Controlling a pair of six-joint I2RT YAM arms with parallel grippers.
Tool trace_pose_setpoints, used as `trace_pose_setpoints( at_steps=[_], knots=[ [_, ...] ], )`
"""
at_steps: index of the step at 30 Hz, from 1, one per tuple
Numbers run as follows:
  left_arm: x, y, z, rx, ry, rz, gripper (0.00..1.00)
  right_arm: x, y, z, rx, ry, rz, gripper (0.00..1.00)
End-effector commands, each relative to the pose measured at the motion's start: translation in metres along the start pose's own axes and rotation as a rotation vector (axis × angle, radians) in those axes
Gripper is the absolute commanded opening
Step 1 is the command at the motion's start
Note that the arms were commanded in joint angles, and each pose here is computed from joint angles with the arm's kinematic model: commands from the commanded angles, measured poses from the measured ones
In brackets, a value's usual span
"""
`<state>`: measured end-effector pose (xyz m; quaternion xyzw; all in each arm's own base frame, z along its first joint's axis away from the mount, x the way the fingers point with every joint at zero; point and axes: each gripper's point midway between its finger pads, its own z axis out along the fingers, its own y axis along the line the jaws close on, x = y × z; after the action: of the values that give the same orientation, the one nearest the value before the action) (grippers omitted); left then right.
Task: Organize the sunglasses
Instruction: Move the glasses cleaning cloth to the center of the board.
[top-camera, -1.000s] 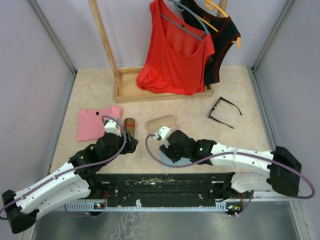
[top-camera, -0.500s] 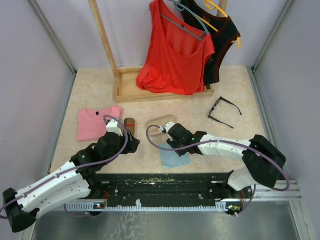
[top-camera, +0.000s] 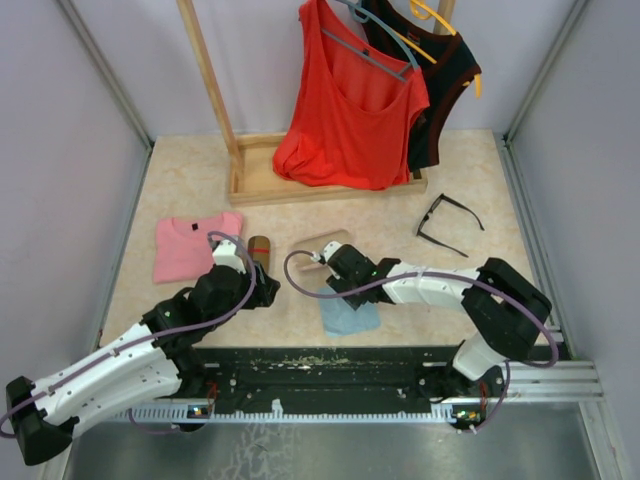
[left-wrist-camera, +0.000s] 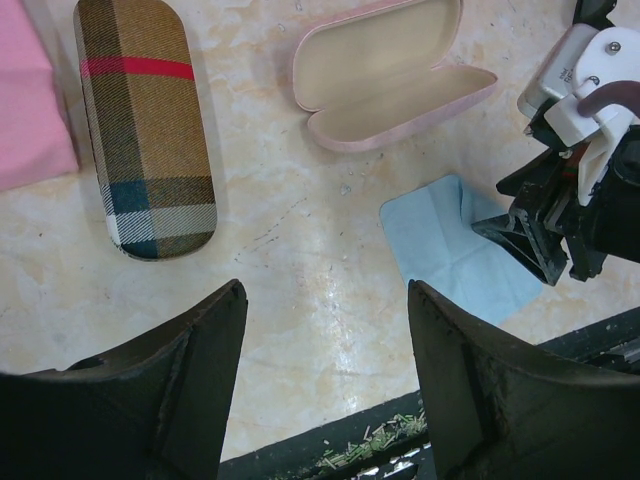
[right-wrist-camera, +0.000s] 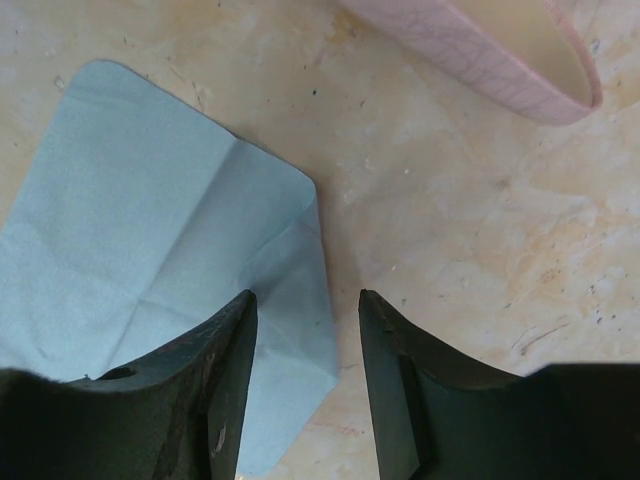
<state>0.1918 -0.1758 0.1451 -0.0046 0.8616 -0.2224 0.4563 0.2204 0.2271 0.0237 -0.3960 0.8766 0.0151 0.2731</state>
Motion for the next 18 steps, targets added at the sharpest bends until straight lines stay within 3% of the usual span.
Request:
trace_pose_setpoints(
  at_steps=[1,9,18],
  knots=[
    [-0.001,-0.001,0.001,0.006,-0.007,-0.014,0.71,-0.027,-0.008,0.003,0.041,-0.051,-0.012,0.46],
    [-0.001,-0.001,0.001,0.003,-0.006,-0.01,0.72,-0.027,-0.022,0.004,0.091,-0.055,0.032,0.46],
    [-0.001,-0.002,0.002,0.009,-0.009,-0.011,0.72,-0.028,-0.035,-0.003,0.077,-0.077,0.092,0.25]
  ],
)
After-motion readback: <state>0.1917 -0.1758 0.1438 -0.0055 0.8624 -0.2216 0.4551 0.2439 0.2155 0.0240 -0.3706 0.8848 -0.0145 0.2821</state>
